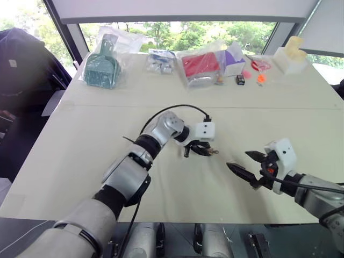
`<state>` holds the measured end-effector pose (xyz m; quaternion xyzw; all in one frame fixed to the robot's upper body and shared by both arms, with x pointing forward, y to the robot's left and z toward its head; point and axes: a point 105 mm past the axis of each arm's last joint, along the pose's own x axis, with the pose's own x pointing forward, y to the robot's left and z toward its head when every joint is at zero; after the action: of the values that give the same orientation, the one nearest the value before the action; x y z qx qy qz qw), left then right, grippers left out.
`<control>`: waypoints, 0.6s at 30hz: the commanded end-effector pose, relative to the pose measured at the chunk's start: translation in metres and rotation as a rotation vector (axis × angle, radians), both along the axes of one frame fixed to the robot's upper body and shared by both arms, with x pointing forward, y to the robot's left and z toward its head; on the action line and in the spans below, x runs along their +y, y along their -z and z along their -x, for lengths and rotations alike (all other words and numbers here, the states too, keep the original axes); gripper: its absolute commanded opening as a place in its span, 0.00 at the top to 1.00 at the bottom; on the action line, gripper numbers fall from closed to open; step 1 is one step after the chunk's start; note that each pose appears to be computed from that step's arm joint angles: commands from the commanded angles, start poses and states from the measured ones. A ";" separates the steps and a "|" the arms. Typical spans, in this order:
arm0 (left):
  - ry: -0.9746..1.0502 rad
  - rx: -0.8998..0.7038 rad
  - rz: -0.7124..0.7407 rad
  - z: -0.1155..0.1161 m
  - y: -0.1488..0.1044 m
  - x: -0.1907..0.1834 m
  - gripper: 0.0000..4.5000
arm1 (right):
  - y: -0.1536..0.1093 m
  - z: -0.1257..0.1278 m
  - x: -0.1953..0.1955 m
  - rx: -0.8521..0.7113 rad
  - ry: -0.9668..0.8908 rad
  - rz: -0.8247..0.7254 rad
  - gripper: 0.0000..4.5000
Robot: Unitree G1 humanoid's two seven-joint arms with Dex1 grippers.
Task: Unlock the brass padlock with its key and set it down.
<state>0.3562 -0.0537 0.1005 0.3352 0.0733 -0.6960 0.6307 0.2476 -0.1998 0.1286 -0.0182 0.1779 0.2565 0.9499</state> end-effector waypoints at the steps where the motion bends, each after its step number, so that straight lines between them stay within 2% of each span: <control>1: -0.021 -0.087 0.232 -0.007 -0.034 0.003 0.84 | -0.007 -0.005 0.015 -0.025 -0.022 -0.080 0.00; 4: 0.015 -0.153 0.325 -0.005 -0.059 0.021 0.84 | -0.023 -0.011 0.032 -0.069 -0.062 -0.218 0.00; 10: -0.010 -0.236 0.396 0.013 -0.085 0.052 0.84 | -0.050 -0.035 0.047 -0.144 -0.067 -0.464 0.00; 13: -0.062 -0.269 0.426 0.018 -0.093 0.058 0.84 | -0.057 -0.047 0.048 -0.160 -0.044 -0.550 0.00; 18: -0.114 -0.306 0.465 0.018 -0.106 0.059 0.84 | -0.060 -0.051 0.054 -0.150 -0.062 -0.620 0.00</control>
<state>0.3403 0.0061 0.1903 0.2802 -0.1396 -0.6079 0.7297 0.3000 -0.1462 0.1770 0.2387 0.0451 0.3166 0.9169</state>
